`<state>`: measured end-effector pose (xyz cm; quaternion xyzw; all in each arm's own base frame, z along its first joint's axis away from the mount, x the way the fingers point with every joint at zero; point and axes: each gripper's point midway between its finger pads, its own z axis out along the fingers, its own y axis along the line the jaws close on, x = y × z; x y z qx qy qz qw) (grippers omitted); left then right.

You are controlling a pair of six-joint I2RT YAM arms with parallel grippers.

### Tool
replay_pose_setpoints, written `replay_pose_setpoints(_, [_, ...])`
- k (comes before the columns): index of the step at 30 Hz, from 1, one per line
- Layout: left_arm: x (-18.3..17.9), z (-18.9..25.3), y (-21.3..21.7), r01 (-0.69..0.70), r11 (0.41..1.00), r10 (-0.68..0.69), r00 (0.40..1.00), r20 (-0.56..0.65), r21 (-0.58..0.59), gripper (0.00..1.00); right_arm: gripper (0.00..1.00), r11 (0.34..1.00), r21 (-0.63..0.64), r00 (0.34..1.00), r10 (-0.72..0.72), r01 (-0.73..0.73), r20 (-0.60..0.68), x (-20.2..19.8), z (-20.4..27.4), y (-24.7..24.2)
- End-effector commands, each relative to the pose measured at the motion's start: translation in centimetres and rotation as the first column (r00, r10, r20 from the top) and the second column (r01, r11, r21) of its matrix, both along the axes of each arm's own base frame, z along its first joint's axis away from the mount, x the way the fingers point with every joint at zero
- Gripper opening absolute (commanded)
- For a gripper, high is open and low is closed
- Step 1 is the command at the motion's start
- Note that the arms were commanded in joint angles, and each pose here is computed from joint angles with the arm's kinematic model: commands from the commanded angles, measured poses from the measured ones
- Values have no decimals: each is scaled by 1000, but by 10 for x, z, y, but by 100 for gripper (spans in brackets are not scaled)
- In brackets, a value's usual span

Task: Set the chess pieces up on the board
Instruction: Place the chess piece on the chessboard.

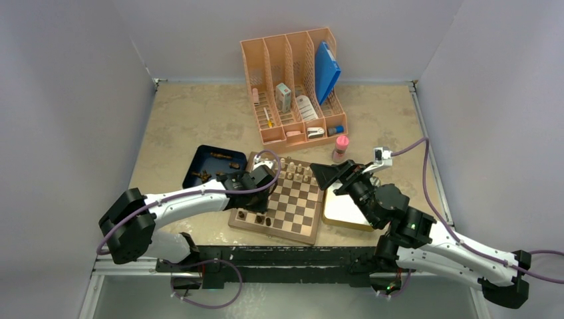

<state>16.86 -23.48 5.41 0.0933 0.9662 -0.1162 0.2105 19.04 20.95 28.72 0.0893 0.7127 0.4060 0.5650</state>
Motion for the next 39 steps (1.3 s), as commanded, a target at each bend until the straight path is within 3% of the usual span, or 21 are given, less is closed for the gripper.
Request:
replay_pose_setpoints(1, [7, 5, -8, 12, 1000, -12, 999, 32, -8, 12, 98, 999, 47, 1000, -12, 11, 20, 1, 10, -1])
replay_pose_setpoints(11, [8, 7, -6, 5, 1000, -6, 999, 38, 8, 13, 98, 999, 41, 1000, -12, 11, 25, 1, 9, -2])
replay_pose_setpoints(20, [5, 8, -7, 32, 999, -33, 999, 32, 23, 23, 98, 999, 32, 1000, 0, -1, 29, 0, 10, 0])
replay_pose_setpoints(39, [20, 27, -21, 29, 999, -31, 997, 70, 18, 26, 98, 1000, -15, 1000, 22, -21, 19, 3, 1, 14])
